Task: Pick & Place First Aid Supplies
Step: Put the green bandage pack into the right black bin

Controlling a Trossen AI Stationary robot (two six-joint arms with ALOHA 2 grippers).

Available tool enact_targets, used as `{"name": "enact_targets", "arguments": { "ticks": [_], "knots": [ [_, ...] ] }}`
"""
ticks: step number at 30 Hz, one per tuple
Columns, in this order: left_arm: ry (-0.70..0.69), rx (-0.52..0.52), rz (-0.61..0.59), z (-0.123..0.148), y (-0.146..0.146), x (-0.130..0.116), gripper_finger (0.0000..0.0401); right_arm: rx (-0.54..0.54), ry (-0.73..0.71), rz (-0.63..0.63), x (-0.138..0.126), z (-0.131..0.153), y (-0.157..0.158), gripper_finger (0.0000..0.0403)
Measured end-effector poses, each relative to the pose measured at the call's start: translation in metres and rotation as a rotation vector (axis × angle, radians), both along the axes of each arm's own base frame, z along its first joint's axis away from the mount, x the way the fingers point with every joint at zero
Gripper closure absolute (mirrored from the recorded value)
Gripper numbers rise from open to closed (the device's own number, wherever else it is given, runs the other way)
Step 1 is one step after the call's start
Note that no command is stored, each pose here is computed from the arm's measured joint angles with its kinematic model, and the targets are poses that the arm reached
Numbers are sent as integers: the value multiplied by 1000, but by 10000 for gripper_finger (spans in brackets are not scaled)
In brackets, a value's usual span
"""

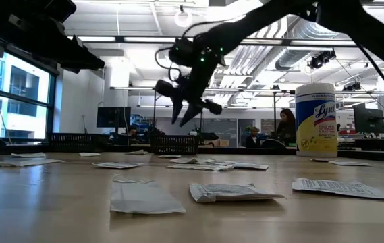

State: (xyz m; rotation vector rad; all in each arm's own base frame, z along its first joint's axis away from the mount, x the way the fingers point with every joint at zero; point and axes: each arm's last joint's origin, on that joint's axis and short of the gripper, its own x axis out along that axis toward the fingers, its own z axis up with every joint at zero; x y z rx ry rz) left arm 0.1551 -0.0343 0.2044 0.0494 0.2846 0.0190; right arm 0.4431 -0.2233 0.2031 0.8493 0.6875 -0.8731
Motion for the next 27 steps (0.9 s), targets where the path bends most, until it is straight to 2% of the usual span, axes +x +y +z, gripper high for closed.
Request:
{"name": "enact_targets", "arguments": {
  "ticks": [5,10,14,17,27],
  "knots": [
    [1,0,0,0,0,0,280,123,-1,-41,-11,-22,-25,309],
    [-2,7,23,0,1,0,280,186,-29,-40,-16,-26,-35,309],
    [-7,25,85,0,3,0,280,218,-91,-10,-13,-22,-37,309],
    [-9,36,121,0,4,0,280,267,-86,16,-14,-23,-34,309],
    [-12,44,148,0,4,0,280,225,-96,51,-6,-22,-26,309]
  ]
}}
